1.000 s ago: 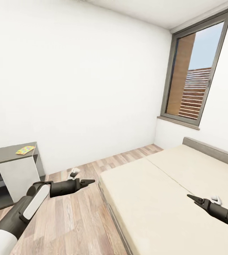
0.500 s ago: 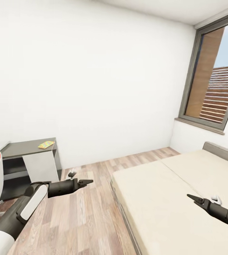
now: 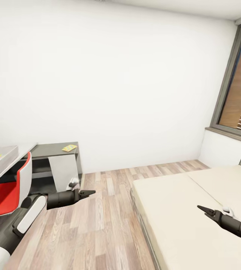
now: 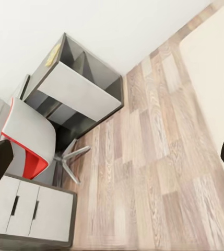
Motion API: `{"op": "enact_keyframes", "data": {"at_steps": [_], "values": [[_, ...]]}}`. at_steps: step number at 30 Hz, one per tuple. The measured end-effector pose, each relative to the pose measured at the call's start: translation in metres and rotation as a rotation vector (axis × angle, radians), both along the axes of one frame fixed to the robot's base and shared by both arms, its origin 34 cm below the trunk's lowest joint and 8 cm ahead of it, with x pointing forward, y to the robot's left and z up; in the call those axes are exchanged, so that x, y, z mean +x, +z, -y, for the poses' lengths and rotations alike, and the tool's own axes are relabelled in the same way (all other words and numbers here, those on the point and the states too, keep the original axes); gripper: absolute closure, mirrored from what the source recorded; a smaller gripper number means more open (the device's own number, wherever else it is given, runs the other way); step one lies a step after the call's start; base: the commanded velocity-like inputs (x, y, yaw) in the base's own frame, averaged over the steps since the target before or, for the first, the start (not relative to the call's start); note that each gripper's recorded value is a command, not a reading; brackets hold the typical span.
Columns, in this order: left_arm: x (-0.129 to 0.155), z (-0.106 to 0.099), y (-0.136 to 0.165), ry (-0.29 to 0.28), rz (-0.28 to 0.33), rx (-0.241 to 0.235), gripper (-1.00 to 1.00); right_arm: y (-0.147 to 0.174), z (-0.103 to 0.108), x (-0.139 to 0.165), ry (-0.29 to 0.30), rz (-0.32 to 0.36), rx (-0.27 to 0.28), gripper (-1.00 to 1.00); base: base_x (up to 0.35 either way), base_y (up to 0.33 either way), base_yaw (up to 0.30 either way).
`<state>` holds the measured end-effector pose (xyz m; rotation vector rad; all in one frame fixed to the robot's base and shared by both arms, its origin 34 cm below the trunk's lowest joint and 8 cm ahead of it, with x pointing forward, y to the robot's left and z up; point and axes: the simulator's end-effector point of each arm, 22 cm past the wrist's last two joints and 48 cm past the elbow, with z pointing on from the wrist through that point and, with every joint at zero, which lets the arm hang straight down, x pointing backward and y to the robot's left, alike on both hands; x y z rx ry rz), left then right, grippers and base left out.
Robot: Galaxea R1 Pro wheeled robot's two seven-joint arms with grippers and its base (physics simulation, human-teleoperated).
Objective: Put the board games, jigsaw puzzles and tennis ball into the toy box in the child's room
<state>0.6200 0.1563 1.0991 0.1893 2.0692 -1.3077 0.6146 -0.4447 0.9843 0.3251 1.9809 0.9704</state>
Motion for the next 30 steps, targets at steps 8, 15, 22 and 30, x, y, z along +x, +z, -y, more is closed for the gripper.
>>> {"op": "enact_keyframes", "data": {"at_steps": [8, 15, 22, 30], "values": [[-0.0007, -0.0016, 0.0004, -0.003, 0.001, 0.0, -1.0, 0.0009, 0.0006, 0.0002, -0.002, 0.002, 0.003, -1.0, -0.151, -0.002, 0.125], [-0.0009, -0.0011, 0.0, -0.004, 0.001, 0.001, -1.0, 0.001, 0.0002, 0.0004, -0.002, 0.003, 0.004, -1.0, -0.09, -0.072, 0.013], [-0.001, -0.0012, -0.0004, -0.004, 0.0, 0.002, -1.0, 0.0003, -0.001, 0.0003, 0.0, 0.001, 0.004, -1.0, -0.077, -0.082, 0.047], [-0.001, -0.0013, -0.0004, -0.003, 0.0, 0.002, -1.0, 0.0007, -0.001, 0.0006, -0.002, 0.003, 0.005, -1.0, -0.01, -0.01, 0.147]]}}
